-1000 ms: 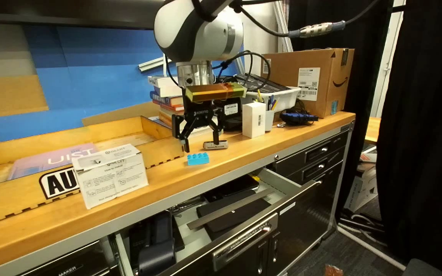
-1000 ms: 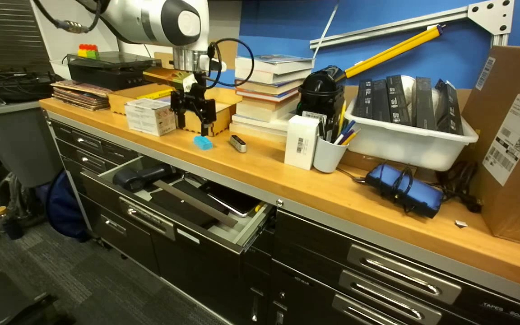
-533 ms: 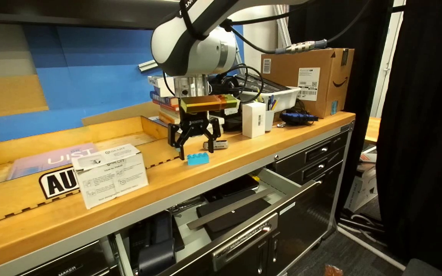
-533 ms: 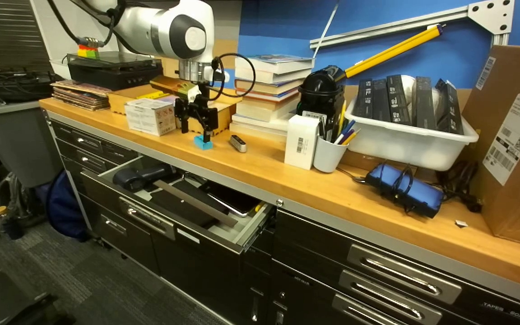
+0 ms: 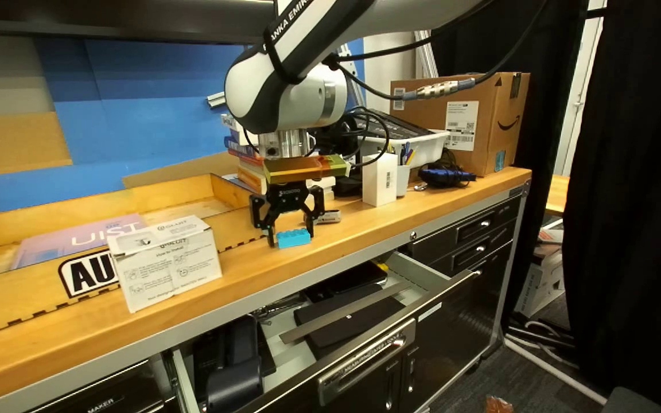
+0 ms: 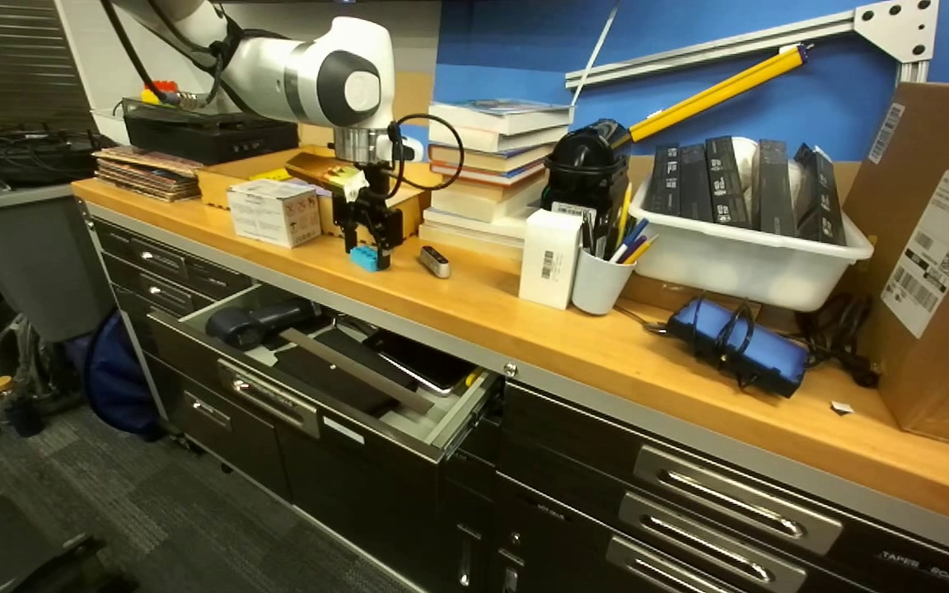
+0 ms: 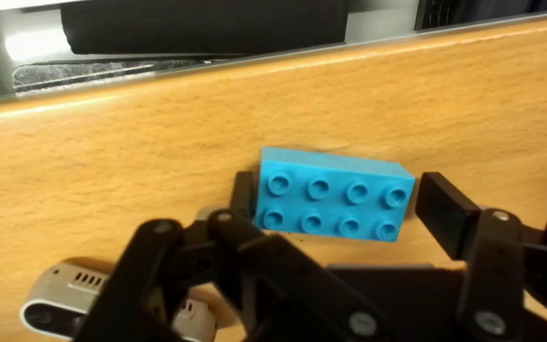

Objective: Put the blue object in the drawer and close the drawer

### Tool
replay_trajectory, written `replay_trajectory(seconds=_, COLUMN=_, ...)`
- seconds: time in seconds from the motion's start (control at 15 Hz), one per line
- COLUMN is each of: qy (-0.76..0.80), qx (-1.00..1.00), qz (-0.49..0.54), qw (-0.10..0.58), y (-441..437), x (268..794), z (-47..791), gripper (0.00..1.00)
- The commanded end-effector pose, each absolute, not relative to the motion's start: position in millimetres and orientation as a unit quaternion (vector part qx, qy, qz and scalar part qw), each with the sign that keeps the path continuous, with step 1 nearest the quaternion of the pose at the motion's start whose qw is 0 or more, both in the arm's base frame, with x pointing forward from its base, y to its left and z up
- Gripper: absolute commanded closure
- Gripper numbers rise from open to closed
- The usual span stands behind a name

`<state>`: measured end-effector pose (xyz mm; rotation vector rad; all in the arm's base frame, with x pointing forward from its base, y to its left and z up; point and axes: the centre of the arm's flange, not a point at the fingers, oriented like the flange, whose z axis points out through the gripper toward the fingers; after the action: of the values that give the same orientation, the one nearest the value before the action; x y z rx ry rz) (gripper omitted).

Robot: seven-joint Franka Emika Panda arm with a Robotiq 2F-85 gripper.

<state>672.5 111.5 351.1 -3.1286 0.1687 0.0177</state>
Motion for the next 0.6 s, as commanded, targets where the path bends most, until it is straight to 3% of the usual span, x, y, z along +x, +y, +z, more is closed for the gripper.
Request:
replay_trajectory(seconds=0.0, qy=0.079, qx=-0.997, qz=-0.026, qw=-0.006, y=114.9, x=683.6, z=359.0, gripper=0.44)
replay_trajectory(seconds=0.13, qy=0.092, qx=-0.995, qz=-0.032, qw=-0.013, y=110.8, x=678.6, z=367.0, gripper=0.55)
replay_trajectory(seconds=0.53, qy=0.100, qx=-0.994, qz=0.000, qw=-0.033, y=83.4, x=623.3, z=390.1, gripper=0.55)
